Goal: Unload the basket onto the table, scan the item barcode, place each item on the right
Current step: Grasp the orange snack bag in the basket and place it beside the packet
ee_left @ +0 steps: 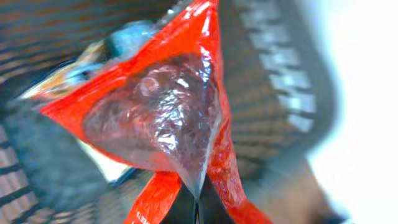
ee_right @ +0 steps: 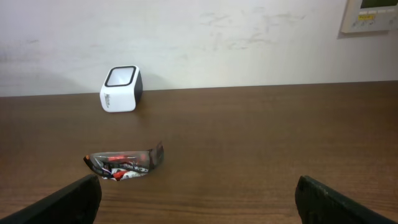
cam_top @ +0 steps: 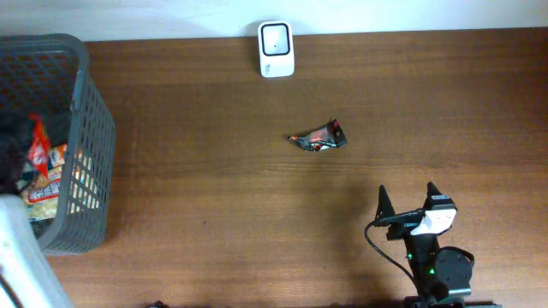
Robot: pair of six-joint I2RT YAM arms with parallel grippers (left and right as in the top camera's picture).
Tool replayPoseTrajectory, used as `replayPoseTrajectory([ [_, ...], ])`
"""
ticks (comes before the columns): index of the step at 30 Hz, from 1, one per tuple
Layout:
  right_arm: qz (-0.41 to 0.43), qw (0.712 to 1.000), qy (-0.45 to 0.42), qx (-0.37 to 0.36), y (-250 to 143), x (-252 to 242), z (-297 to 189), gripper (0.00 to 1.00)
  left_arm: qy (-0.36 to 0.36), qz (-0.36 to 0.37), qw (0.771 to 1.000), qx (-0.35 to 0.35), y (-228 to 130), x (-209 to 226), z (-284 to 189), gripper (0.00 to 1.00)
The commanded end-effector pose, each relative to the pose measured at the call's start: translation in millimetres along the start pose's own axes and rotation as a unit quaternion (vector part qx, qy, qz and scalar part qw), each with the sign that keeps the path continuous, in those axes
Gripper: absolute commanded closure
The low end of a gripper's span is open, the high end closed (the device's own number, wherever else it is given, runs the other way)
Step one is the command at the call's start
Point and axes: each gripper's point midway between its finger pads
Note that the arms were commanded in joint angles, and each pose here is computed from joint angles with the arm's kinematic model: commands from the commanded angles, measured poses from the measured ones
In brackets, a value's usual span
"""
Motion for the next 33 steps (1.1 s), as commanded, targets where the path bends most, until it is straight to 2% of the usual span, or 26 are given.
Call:
replayPoseTrajectory([
  [1,0.002,1.000,-0.004,0.001,-2.5,-2.1,0.2,0.02,-0.141,0.145,0.977,-0.063,-13.6,-85.0,-65.9,1.00],
  [2,0.002,1.000,-0.004,0.001,-2.4,-2.2,0.2,0.02,-0.175,0.182,0.965,-0.074,-21.7,-107.3,-79.2,1.00],
  [4,0.002,1.000,-0.004,0.001,-2.5,-2.0,0.2,0.02,-0.258,0.274,0.923,-0.084,-54.1,-165.1,-103.6,1.00],
  [7,0.002,1.000,-0.004,0.001,-2.5,-2.1,0.2,0.02,-0.316,0.353,0.880,-0.022,-125.8,-224.1,-102.0,1.00],
  [8,0.002,1.000,-0.004,0.001,-2.4,-2.2,0.2,0.02,-0.322,0.369,0.872,-0.005,-143.2,-235.0,-97.4,1.00],
  [10,0.002,1.000,-0.004,0.001,-2.5,-2.1,0.2,0.02,-0.328,0.426,0.841,0.056,-212.4,-273.7,-69.9,1.00],
  [15,0.002,1.000,-0.004,0.001,-2.5,-2.1,0.2,0.02,-0.309,0.538,0.776,0.115,-325.6,-318.1,15.4,1.00],
  [20,0.002,1.000,-0.004,0.001,-2.4,-2.2,0.2,0.02,-0.262,0.574,0.753,0.185,-404.7,-307.2,88.0,1.00],
  [24,0.002,1.000,-0.004,0.001,-2.4,-2.2,0.2,0.02,-0.254,0.593,0.735,0.208,-448.0,-301.9,108.0,1.00],
  [25,0.002,1.000,-0.004,0.001,-2.5,-2.1,0.2,0.02,-0.256,0.596,0.731,0.211,-453.6,-301.5,105.5,0.97],
  [28,0.002,1.000,-0.004,0.001,-2.4,-2.2,0.2,0.02,-0.292,0.600,0.710,0.227,-477.4,-307.7,84.4,0.72],
  [31,0.002,1.000,-0.004,0.001,-2.5,-2.1,0.2,0.02,-0.301,0.606,0.702,0.223,-485.0,-312.7,73.4,0.68],
  [33,0.002,1.000,-0.004,0.001,-2.4,-2.2,0.2,0.02,-0.305,0.603,0.704,0.219,-473.9,-322.3,63.5,0.67],
])
Point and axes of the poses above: each gripper's point midway between its finger pads, its own z axis out along the fingers, its own x axis along the line the jaws close on, y = z × x, and after that the axes turned 15 degrees about z, right-handed
